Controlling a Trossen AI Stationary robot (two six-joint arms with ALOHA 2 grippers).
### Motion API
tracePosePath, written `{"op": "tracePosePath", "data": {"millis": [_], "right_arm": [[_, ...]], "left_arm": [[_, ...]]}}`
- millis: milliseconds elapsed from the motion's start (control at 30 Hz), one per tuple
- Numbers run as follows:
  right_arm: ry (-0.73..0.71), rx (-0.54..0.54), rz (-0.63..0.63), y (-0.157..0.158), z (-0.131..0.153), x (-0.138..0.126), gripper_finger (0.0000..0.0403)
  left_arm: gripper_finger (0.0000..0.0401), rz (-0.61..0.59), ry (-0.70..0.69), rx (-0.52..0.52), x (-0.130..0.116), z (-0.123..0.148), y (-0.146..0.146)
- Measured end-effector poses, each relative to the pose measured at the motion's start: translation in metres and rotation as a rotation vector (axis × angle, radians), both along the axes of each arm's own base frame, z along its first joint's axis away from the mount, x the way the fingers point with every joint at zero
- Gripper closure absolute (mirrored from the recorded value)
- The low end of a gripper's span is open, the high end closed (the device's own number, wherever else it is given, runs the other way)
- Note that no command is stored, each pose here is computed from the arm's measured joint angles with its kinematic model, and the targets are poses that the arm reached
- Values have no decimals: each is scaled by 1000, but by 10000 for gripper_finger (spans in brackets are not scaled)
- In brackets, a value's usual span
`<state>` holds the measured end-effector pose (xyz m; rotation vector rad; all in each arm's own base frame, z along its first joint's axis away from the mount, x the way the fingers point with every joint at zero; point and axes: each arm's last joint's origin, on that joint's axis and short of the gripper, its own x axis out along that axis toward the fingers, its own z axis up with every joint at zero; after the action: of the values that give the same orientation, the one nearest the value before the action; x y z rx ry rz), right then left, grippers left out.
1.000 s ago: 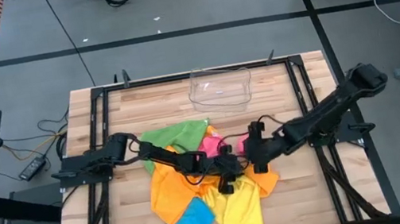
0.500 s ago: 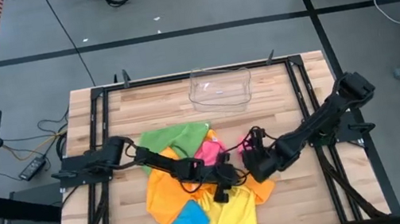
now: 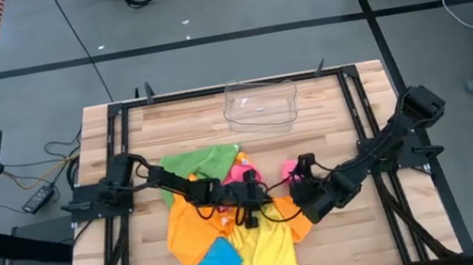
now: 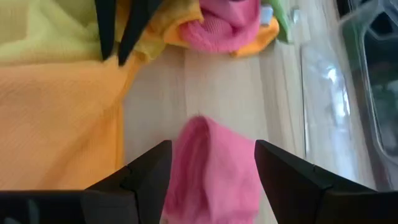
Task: Fold microfiber towels
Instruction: Put the pink microfiber cloth into the transparent bin
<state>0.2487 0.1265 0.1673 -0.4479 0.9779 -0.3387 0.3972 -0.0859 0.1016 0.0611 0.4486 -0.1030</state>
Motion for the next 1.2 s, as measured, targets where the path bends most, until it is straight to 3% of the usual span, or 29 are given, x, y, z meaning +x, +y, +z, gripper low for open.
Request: {"op": "tracePosePath", "data": {"millis": [433, 1033, 1200], "right_arm": [[70, -22, -10, -6, -15, 1, 164], [114, -57, -64, -9, -58, -4, 164], [118, -68, -71, -11, -60, -6, 192]], "left_arm": [[368, -134, -28, -60, 0, 3, -5], [371, -151, -29, -47, 0, 3, -8], [364, -151, -30, -46, 0, 4, -8]]}}
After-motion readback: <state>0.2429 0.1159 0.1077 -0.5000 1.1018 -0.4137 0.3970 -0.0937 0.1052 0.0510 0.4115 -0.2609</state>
